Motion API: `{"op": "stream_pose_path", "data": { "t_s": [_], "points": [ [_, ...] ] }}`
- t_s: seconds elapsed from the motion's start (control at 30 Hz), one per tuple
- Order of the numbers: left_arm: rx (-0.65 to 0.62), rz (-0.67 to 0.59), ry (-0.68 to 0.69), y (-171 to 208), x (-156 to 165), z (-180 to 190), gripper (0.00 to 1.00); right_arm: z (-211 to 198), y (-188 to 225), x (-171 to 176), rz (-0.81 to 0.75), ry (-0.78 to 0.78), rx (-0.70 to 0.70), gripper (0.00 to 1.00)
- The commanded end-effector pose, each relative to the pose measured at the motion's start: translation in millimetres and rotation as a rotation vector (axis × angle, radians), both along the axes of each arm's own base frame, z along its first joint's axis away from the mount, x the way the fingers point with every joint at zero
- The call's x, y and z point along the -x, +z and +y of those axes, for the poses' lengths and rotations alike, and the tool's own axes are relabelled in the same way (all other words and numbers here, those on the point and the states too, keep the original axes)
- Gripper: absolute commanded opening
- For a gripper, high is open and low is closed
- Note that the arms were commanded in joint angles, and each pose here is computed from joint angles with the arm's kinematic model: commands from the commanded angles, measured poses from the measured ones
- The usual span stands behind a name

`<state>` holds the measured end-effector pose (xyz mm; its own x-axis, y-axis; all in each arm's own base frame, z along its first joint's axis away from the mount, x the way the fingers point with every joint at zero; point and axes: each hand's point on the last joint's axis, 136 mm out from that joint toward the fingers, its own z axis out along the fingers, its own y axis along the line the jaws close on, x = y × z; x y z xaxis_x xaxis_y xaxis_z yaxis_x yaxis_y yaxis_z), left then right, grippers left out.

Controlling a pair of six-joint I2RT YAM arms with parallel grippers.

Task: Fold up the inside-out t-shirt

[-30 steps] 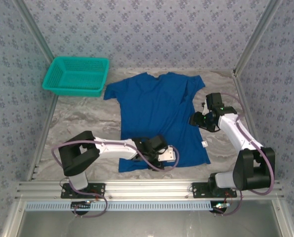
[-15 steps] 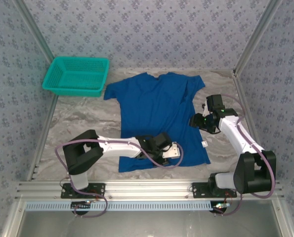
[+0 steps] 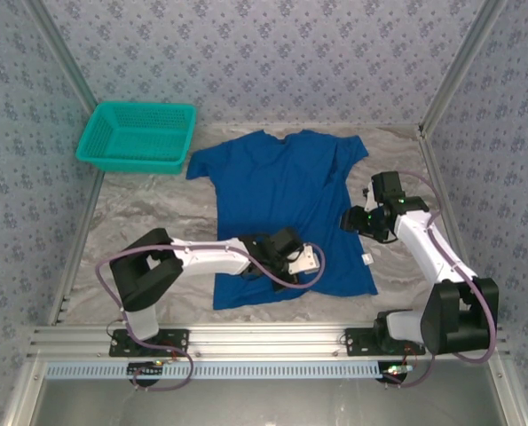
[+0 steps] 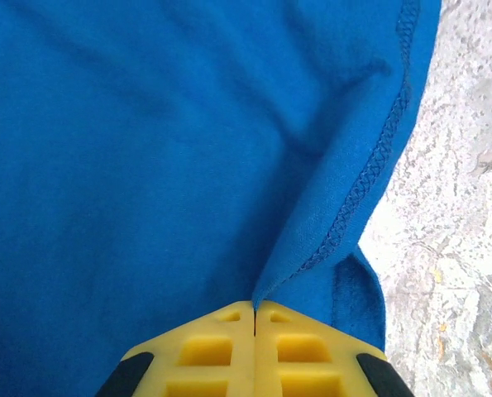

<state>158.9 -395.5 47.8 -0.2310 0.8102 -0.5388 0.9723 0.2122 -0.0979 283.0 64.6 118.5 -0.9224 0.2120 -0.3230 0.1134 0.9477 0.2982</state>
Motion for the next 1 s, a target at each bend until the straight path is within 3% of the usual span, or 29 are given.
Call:
{"op": "stream_pose_path", "data": {
  "t_s": [0.0, 0.07, 0.2, 0.33, 0.43, 0.57, 0.7, 0.97],
  "points": [
    [0.102, 0.042, 0.079, 39, -11, -3, 0.00, 5, 28, 9, -0.078, 0.063, 0.007, 0.61],
    [0.137, 0.051, 0.185, 55, -26, 3, 0.00, 17, 49, 17, -0.161, 0.133, -0.036, 0.62],
    [0.230, 0.092, 0.389, 85, -56, 20, 0.00, 85, 92, 61, -0.385, 0.461, -0.220, 0.62],
    [0.279, 0.116, 0.494, 107, -79, 32, 0.00, 134, 91, 99, -0.548, 0.676, -0.276, 0.59],
    [0.283, 0.146, 0.506, 112, -85, 35, 0.00, 163, 64, 108, -0.644, 0.720, -0.282, 0.56],
    [0.301, 0.182, 0.516, 126, -91, 38, 0.00, 184, 22, 105, -0.840, 0.712, -0.177, 0.49],
    [0.329, 0.206, 0.516, 152, -92, 37, 0.00, 202, -7, 94, -0.856, 0.742, -0.026, 0.44],
    [0.437, 0.161, 0.496, 211, -82, 49, 0.00, 202, -24, 31, -0.898, 0.530, 0.146, 0.37]
  ]
}}
